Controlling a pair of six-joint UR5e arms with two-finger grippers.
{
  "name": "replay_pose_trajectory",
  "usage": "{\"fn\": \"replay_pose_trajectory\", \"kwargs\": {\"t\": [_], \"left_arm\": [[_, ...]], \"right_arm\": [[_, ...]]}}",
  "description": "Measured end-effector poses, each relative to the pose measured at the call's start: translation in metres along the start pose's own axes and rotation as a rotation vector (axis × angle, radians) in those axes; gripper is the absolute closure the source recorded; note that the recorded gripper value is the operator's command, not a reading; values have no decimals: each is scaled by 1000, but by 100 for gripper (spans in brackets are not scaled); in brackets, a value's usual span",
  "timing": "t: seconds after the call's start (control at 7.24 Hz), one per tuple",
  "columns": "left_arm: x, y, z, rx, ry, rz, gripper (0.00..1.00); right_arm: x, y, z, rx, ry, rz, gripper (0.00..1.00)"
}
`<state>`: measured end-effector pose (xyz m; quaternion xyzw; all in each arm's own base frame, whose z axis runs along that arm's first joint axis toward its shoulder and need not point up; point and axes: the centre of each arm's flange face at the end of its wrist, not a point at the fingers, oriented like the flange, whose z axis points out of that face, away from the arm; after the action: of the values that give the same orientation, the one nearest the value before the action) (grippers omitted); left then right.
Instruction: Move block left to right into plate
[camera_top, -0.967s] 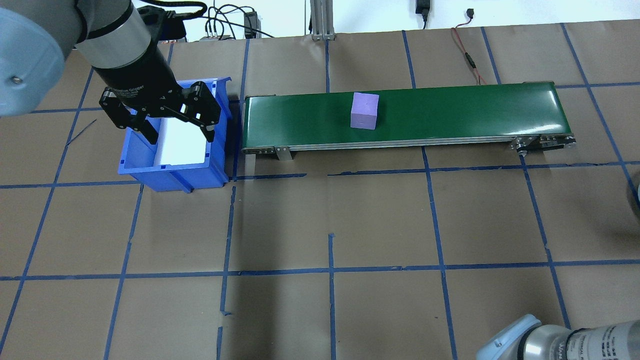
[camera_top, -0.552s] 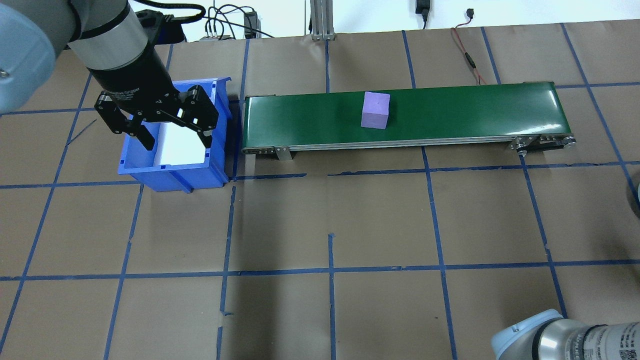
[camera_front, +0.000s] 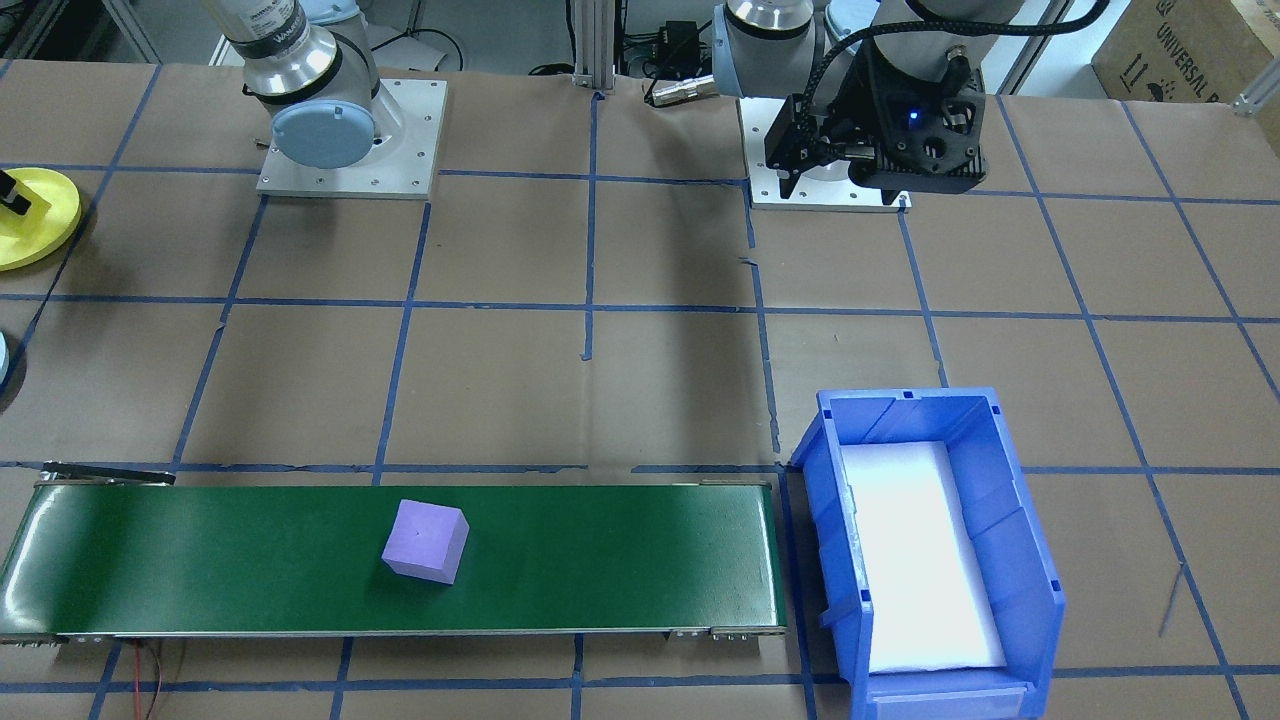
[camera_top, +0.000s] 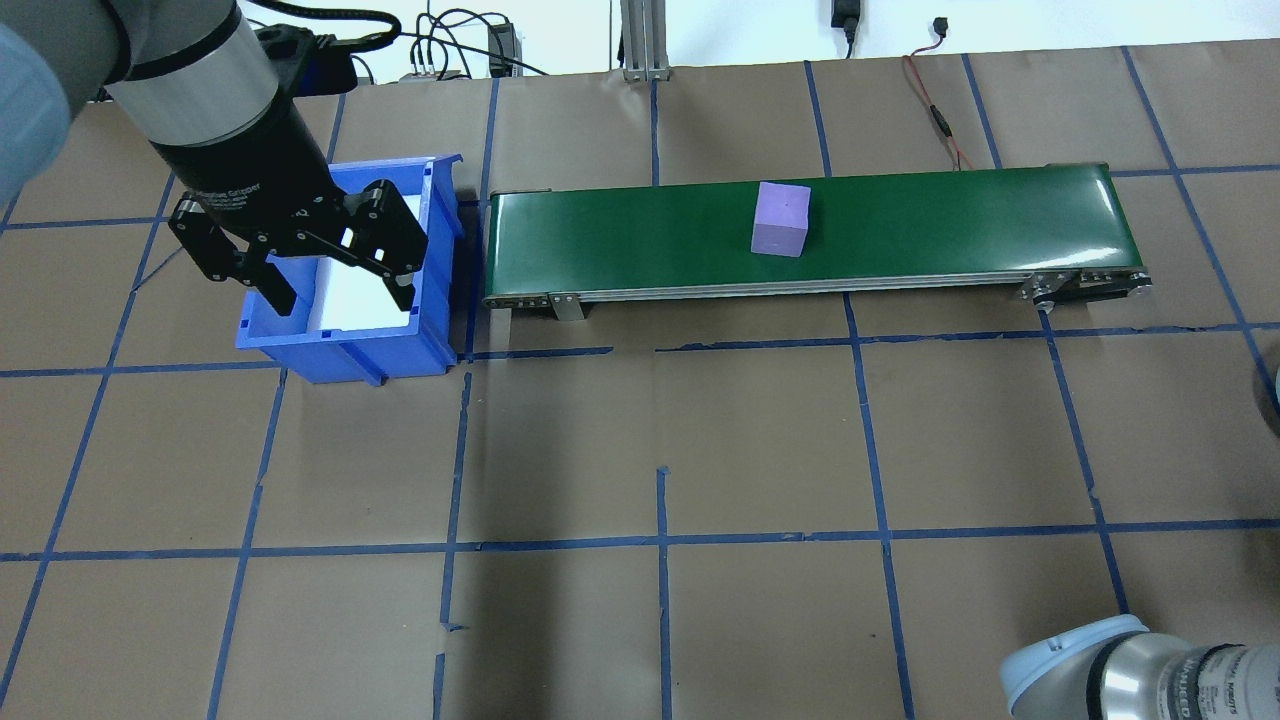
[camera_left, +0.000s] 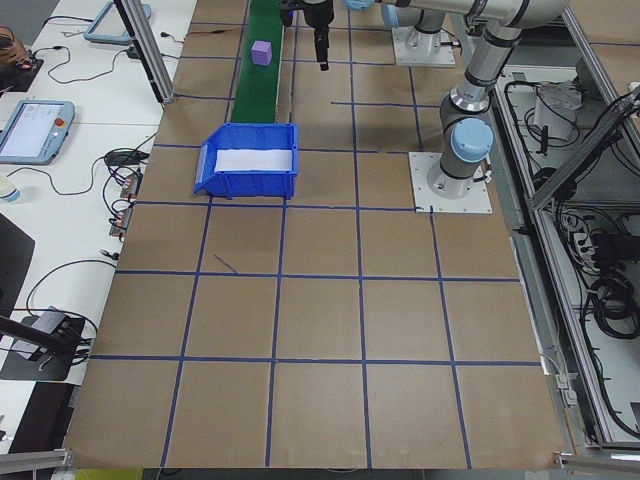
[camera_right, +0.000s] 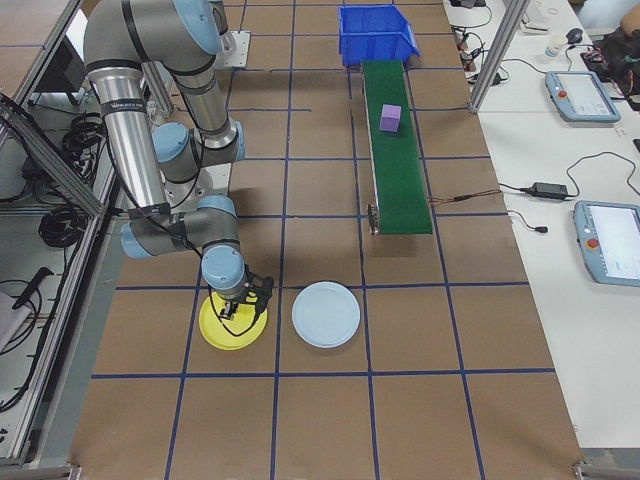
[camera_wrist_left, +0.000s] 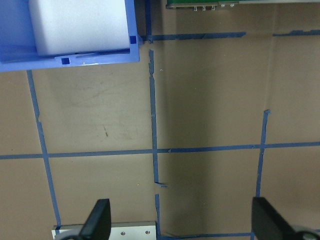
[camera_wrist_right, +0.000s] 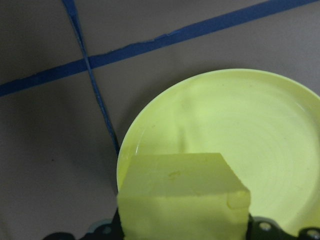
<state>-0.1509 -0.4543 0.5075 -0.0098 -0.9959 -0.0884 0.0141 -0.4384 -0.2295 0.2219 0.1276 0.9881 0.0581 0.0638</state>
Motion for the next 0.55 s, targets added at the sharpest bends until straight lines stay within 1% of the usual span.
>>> {"fn": "replay_pose_trajectory", "kwargs": {"t": [0.14,0.28,0.41,0.55], "left_arm": [[-2,4,2,-27,1,-5,0],[-5,6,1,-40,3,-15,0],[-7,6,-3,-34,8,-22,0],[-7,6,-7,-27,12,-24,0]], "right_arm": [[2,-1,-4,5,8,-1,0],[2,-7,-16,18,25,-11,0],[-6,-29,-39,48,61,-51,0],[-25,-67,-70,91,107,-116,0]]}}
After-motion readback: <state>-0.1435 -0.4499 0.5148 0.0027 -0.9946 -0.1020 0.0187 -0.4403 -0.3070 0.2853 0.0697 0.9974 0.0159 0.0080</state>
